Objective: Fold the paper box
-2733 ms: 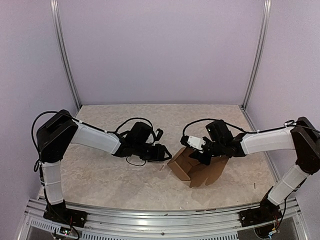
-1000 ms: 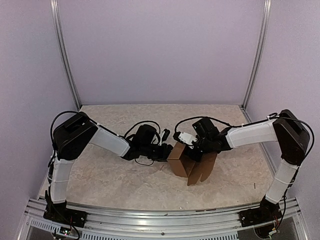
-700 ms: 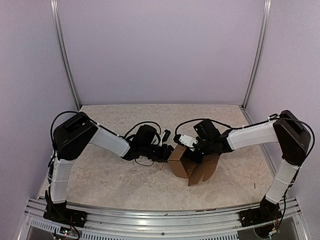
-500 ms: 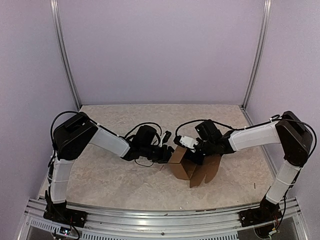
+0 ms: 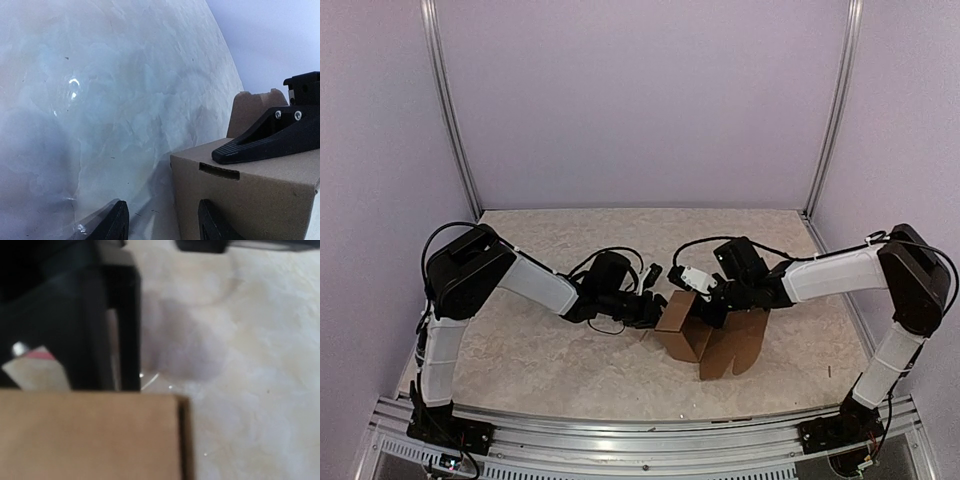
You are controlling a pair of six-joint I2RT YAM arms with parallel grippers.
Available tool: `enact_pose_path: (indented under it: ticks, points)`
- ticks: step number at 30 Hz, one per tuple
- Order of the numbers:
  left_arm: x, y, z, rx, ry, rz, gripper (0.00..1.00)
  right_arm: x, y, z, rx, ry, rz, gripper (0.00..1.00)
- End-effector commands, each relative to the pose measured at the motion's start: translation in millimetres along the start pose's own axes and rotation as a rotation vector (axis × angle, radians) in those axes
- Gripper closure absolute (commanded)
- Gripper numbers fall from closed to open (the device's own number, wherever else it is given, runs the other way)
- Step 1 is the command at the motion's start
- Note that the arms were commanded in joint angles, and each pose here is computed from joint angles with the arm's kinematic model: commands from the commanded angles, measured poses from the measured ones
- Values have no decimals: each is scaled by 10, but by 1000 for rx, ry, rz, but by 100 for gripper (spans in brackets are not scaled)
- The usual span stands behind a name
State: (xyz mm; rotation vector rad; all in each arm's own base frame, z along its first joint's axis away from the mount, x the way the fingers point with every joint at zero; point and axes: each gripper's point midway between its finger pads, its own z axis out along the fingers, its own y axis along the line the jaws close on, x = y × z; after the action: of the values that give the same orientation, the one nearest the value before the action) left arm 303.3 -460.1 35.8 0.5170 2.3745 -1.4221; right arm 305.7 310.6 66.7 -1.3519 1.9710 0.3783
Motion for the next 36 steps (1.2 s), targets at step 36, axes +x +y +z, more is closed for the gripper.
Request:
enact_pose_path:
  ticks: [36]
  points:
    - [215,6,140,-16,68,-87,55,94,-510,283,266,102,317,87]
